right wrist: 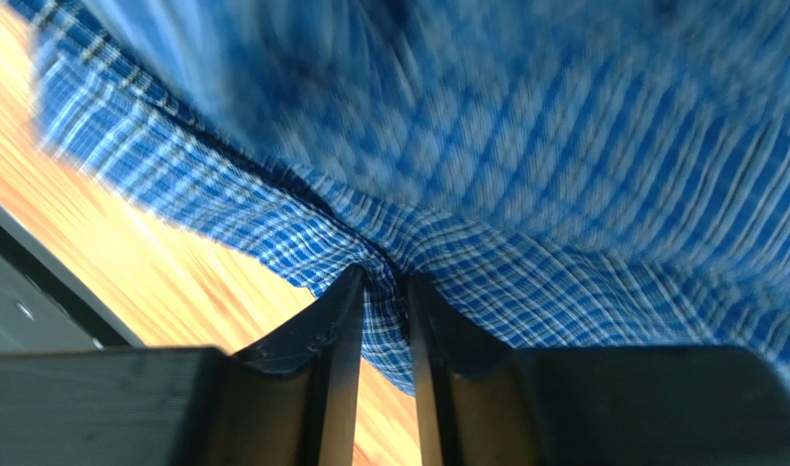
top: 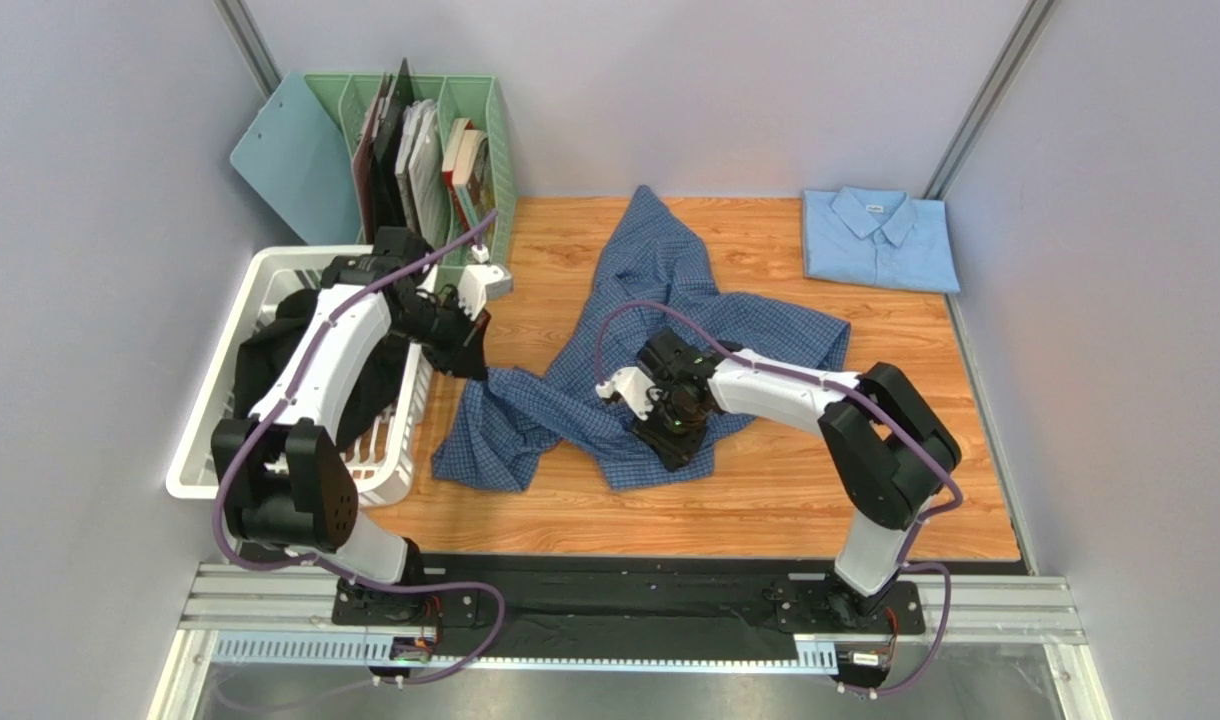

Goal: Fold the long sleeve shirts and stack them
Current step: Flatten the shirt out

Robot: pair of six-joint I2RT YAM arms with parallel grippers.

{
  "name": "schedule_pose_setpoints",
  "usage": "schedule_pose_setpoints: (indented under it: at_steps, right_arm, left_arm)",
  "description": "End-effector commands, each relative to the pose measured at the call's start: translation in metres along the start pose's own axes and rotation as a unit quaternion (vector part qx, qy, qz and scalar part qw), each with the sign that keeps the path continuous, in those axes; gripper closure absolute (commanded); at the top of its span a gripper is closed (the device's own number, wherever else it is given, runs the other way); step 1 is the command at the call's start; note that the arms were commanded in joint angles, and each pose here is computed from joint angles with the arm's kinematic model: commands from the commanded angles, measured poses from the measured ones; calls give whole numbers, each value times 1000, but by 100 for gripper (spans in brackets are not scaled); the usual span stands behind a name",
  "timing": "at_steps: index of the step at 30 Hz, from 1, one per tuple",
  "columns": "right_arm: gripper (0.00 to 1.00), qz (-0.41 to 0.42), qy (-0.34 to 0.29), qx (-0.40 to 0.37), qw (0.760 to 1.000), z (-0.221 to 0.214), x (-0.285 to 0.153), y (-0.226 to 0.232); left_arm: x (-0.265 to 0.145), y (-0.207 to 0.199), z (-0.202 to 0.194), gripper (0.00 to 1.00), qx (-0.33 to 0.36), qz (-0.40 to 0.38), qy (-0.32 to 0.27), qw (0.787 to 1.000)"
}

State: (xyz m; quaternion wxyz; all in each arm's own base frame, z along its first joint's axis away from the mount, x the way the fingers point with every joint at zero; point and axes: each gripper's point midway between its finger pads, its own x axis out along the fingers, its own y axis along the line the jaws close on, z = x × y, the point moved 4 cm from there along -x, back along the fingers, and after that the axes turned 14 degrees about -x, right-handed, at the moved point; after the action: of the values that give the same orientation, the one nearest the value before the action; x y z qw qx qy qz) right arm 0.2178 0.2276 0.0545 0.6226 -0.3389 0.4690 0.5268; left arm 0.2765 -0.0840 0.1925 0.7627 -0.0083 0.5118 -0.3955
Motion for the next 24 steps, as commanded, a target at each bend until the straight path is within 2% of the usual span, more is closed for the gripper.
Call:
schedule_pose_setpoints:
  at_steps: [1,4,5,7,8,9,10,11,12,13,14,15,17,18,19,23,24]
  right_arm:
    - [73,9,92,-9,996,-71,-28,-2]
    - [75,-3,123,9,992,-112,-54,-19]
    - [75,-10,134,14,991,-124,-60,-25]
    - [75,-24,148,30,988,-151,-79,-42]
    - [75,-36,144,31,988,-153,-89,-50]
    - [74,-48,138,50,988,-159,-101,-60]
    - [73,-46,134,61,988,-160,-112,-60]
    - [71,-49,108,78,990,-154,-120,-63]
    - [70,-80,81,96,989,-145,-139,-79]
    - [68,-83,65,130,986,-139,-145,-79]
    - [65,-86,38,144,985,-128,-150,-82]
    - [58,-88,19,162,983,-119,-153,-84]
    - [49,-91,-33,210,973,-95,-159,-91]
    - [48,-88,-37,219,971,-88,-153,-94]
    - [48,-97,-50,222,969,-80,-153,-100]
    - [50,-90,-61,254,961,-64,-127,-112]
    - [50,-86,-58,262,959,-61,-121,-113]
  left_arm:
    - [-8,-32,-37,94,157,-36,40,986]
    - [18,-65,-73,95,265,-56,115,956]
    - [37,-90,-78,95,319,-73,131,936]
    - [56,-112,-96,94,355,-95,160,916]
    - [69,-135,-101,89,380,-119,170,902]
    - [76,-148,-99,71,376,-143,177,898]
    - [78,-157,-94,64,372,-160,174,898]
    - [78,-159,-84,57,357,-170,164,904]
    - [78,-164,-62,43,344,-181,133,912]
    - [78,-159,-44,37,327,-173,107,923]
    - [79,-135,-9,34,301,-140,46,942]
    - [84,-119,19,32,271,-113,27,955]
    - [89,-82,59,31,228,-59,-5,972]
    - [102,-61,83,26,213,-23,1,977]
    - [108,-50,93,26,200,-3,6,980]
    - [143,-11,116,25,190,44,31,980]
    - [156,-3,120,27,187,45,41,981]
